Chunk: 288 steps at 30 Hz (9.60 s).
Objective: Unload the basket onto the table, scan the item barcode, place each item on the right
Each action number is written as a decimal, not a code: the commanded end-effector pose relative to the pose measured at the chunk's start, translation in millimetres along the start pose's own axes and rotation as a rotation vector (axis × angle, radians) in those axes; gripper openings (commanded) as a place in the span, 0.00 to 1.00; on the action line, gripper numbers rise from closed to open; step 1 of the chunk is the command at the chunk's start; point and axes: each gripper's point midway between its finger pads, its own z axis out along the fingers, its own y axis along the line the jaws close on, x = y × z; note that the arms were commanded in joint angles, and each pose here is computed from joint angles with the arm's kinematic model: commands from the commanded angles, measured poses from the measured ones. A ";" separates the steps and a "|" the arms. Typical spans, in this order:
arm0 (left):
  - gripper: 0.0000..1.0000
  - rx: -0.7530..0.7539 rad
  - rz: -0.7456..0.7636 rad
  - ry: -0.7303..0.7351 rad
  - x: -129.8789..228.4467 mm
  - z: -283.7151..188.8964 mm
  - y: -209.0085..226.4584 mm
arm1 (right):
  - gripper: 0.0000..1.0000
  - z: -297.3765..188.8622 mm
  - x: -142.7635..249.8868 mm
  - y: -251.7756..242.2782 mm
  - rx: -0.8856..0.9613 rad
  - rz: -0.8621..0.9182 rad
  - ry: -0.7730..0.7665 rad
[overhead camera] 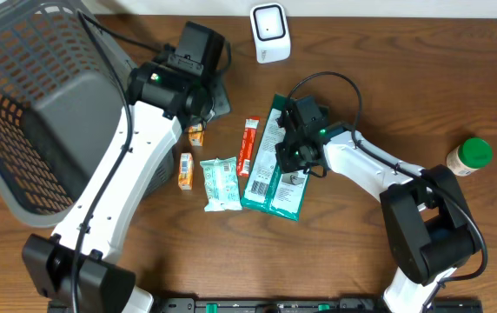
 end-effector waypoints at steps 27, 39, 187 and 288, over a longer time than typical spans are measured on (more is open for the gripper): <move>0.08 -0.775 -0.461 -0.193 9.6 -128.4 246.7 | 0.07 2.5 2.0 -5.4 0.023 -0.007 0.002; 0.07 -0.443 -0.791 -0.172 26.5 -178.6 269.1 | 0.07 2.5 1.3 -5.2 0.022 -0.008 -0.001; 0.07 0.105 0.430 0.423 110.1 170.6 -59.5 | 0.63 -36.2 47.9 -63.9 -0.221 0.404 -0.015; 0.12 0.282 0.279 -0.111 -1.5 -45.6 -42.0 | 0.01 -82.8 33.9 10.9 -0.480 0.087 -0.333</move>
